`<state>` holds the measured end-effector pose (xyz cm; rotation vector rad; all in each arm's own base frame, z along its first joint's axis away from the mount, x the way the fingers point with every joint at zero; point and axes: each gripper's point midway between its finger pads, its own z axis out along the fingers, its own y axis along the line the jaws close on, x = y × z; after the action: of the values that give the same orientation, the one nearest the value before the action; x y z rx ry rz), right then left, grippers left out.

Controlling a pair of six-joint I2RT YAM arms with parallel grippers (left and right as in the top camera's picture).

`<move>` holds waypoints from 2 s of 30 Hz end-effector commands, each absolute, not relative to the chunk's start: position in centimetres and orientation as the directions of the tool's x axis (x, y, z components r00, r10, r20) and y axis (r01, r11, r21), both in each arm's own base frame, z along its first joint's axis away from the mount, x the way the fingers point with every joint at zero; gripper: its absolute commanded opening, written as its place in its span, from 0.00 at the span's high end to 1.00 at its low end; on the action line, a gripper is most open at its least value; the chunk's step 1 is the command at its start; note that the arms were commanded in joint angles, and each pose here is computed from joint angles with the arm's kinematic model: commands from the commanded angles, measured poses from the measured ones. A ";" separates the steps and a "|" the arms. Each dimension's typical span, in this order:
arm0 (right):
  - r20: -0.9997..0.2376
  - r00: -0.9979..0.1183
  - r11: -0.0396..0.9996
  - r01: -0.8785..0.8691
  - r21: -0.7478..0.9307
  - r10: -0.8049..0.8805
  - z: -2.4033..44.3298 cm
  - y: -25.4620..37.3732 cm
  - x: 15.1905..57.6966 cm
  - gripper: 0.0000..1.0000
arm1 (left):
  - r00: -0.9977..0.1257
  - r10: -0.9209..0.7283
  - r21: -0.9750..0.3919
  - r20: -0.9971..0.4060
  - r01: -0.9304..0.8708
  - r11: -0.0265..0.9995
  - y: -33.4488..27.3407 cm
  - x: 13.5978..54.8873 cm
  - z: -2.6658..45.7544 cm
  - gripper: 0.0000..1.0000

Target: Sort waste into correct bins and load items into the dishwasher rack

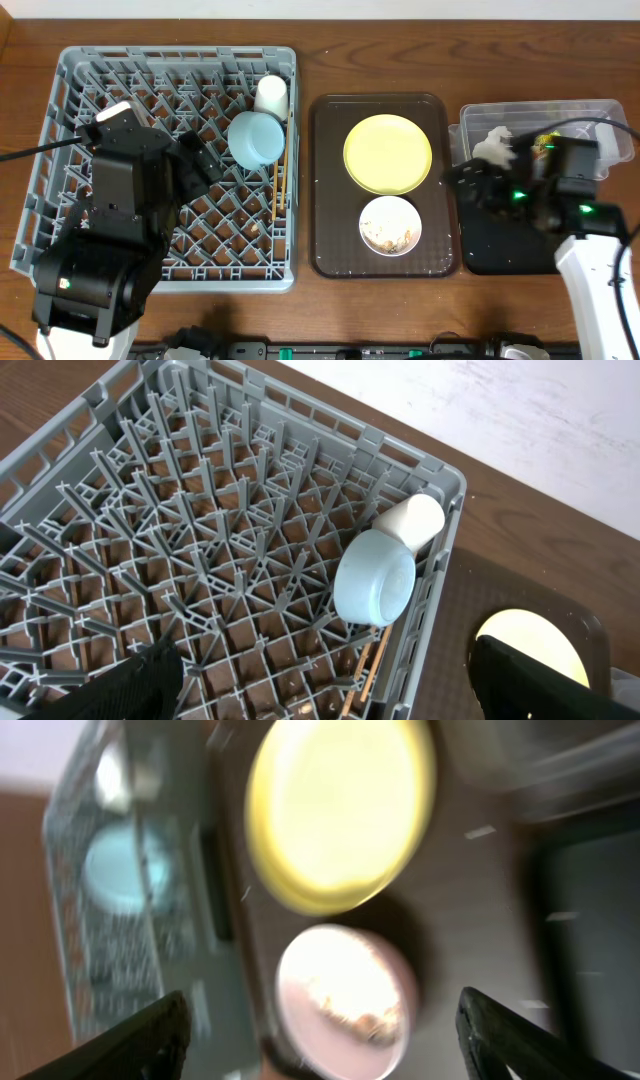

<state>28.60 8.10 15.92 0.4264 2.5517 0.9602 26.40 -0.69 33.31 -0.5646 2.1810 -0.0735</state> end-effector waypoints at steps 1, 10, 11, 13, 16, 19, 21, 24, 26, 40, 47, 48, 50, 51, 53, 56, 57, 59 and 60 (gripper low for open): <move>-0.286 -0.929 0.741 -0.021 0.671 0.233 16.4 12.3 27.2 0.19 | -0.517 -0.426 -0.250 -0.743 -0.377 0.892 -0.5 26.4 33.8 0.07; -0.455 -0.869 0.890 -0.350 0.291 -0.193 13.8 20.0 22.6 0.39 | -0.517 -0.426 -0.249 -0.743 -0.376 0.892 -0.5 26.4 33.8 0.07; -0.476 -0.852 0.902 -0.362 0.235 -0.218 13.7 20.1 22.4 0.39 | -0.517 -0.426 -0.249 -0.743 -0.376 0.892 -0.5 26.4 33.8 0.07; -0.524 -0.807 0.917 -0.383 0.114 -0.272 13.7 20.3 22.2 0.39 | -0.517 -0.426 -0.249 -0.743 -0.376 0.892 -0.5 26.4 33.8 0.07; -0.579 -0.739 0.917 -0.397 -0.038 -0.344 13.9 20.4 22.2 0.42 | -0.517 -0.426 -0.249 -0.743 -0.376 0.892 -0.5 26.4 33.8 0.07; -0.600 -0.699 0.899 -0.430 -0.082 -0.389 13.9 21.7 21.8 0.37 | -0.517 -0.426 -0.249 -0.743 -0.376 0.892 -0.5 26.4 33.8 0.07; -0.591 -0.697 0.878 -0.478 -0.042 -0.407 13.5 23.2 20.9 0.21 | -0.517 -0.426 -0.249 -0.743 -0.376 0.892 -0.5 26.4 33.8 0.07; -0.588 -0.696 0.857 -0.515 0.009 -0.412 13.5 24.4 20.1 0.16 | -0.517 -0.426 -0.249 -0.743 -0.376 0.892 -0.5 26.4 33.8 0.07; -0.577 -0.703 0.846 -0.532 0.039 -0.416 13.4 24.9 19.6 0.20 | -0.517 -0.426 -0.249 -0.743 -0.376 0.892 -0.5 26.4 33.8 0.07; -0.401 -0.794 0.886 -0.446 -0.124 -0.456 5.3 23.6 20.7 0.77 | -0.517 -0.426 -0.250 -0.743 -0.377 0.892 -0.5 26.4 33.8 0.07; -0.369 -0.827 0.906 -0.399 -0.145 -0.423 3.7 23.0 21.0 0.80 | -0.517 -0.426 -0.249 -0.743 -0.376 0.892 -0.5 26.4 33.8 0.07; -0.373 -0.826 0.906 -0.398 -0.141 -0.421 3.8 23.1 21.1 0.80 | -0.517 -0.426 -0.250 -0.743 -0.377 0.892 -0.5 26.4 33.8 0.07; -0.383 -0.824 0.908 -0.398 -0.134 -0.417 3.9 23.4 21.2 0.80 | -0.517 -0.426 -0.250 -0.743 -0.377 0.892 -0.5 26.4 33.8 0.07; -0.388 -0.822 0.908 -0.397 -0.131 -0.416 4.0 23.5 21.3 0.80 | -0.517 -0.426 -0.249 -0.743 -0.376 0.892 -0.5 26.4 33.8 0.07; -0.403 -0.819 0.910 -0.396 -0.121 -0.410 4.6 23.8 21.5 0.80 | -0.517 -0.426 -0.250 -0.743 -0.377 0.892 -0.5 26.4 33.8 0.07; -0.435 -0.807 0.912 -0.399 -0.098 -0.400 6.2 24.4 21.9 0.79 | -0.517 -0.426 -0.249 -0.743 -0.376 0.892 -0.5 26.4 33.8 0.07; -0.445 -0.799 0.909 -0.407 -0.092 -0.403 6.8 24.6 22.0 0.78 | -0.517 -0.426 -0.250 -0.743 -0.377 0.892 -0.5 26.4 33.8 0.07; -0.470 -0.784 0.904 -0.419 -0.082 -0.405 7.9 25.0 22.2 0.77 | -0.517 -0.426 -0.250 -0.743 -0.377 0.892 -0.5 26.4 33.8 0.07; -0.478 -0.781 0.905 -0.417 -0.082 -0.403 8.1 25.0 22.3 0.76 | -0.517 -0.426 -0.249 -0.743 -0.376 0.892 -0.5 26.4 33.8 0.07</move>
<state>20.87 24.22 5.16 -0.6395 2.6461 -0.0124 26.40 -0.67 33.31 -0.5654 2.1808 -0.0731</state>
